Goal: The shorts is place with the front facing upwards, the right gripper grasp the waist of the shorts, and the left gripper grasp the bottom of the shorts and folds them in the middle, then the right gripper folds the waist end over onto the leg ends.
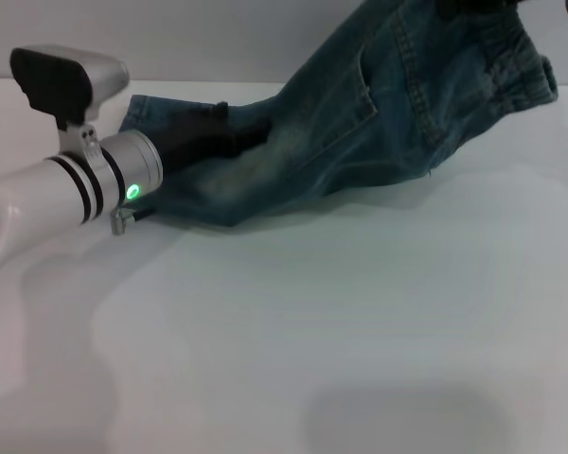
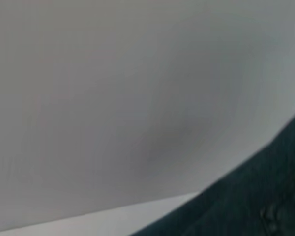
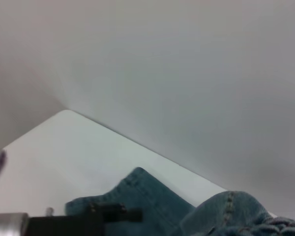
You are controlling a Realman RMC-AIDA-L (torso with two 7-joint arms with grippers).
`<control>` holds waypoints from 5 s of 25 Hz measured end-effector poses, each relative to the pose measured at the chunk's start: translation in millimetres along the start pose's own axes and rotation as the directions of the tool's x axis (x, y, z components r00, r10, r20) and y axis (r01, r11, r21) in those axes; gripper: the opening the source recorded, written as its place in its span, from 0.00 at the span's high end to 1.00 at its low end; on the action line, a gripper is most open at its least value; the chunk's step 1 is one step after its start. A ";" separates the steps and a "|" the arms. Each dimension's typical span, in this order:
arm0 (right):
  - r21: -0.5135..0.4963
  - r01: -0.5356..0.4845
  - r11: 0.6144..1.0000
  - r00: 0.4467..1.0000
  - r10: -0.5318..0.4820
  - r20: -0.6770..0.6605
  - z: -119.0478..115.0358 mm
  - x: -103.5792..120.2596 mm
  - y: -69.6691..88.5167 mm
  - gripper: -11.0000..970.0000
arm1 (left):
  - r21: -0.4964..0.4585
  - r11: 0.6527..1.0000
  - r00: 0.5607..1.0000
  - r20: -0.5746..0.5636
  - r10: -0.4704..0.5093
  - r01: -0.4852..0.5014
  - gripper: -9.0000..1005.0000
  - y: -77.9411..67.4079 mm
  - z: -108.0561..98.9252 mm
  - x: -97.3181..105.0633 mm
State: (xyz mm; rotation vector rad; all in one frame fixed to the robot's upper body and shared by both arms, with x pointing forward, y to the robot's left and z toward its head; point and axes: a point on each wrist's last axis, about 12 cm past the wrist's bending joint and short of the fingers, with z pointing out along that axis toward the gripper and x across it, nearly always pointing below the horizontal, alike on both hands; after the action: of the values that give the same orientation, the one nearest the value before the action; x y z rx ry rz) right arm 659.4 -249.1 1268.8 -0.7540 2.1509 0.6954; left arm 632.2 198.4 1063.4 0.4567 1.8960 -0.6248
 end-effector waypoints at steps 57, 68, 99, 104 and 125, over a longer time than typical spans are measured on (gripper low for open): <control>-0.139 0.074 0.987 0.995 -0.083 -0.062 38.3 -29.6 29.7 0.92 | 0.176 0.984 1.000 -0.007 0.022 -0.021 0.25 -69.0 11.2 37.0; -0.176 0.049 0.983 0.992 -0.069 -0.108 48.9 -12.3 29.5 0.92 | -0.020 1.000 0.999 0.048 0.015 -0.014 0.25 -13.9 -11.6 33.8; -0.266 0.192 0.945 0.933 -0.259 -0.248 128.3 7.7 86.9 0.41 | -0.256 0.964 0.985 0.169 -0.027 0.070 0.25 32.3 -40.9 31.1; -0.176 0.187 0.967 0.960 -0.218 -0.177 119.2 14.4 67.8 0.31 | -0.207 0.976 0.982 0.185 -0.023 0.062 0.25 23.7 -37.8 29.9; 0.208 -0.421 0.883 0.847 0.300 0.439 0.7 176.0 -76.6 0.31 | 0.340 0.922 0.954 0.162 -0.251 0.185 0.25 -49.5 -30.8 25.8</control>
State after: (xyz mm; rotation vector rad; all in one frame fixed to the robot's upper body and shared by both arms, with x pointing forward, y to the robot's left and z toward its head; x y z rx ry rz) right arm 615.6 -352.1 1112.9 -0.0232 1.9667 0.6279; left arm 571.6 178.9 1060.2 0.3716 1.6654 -1.1004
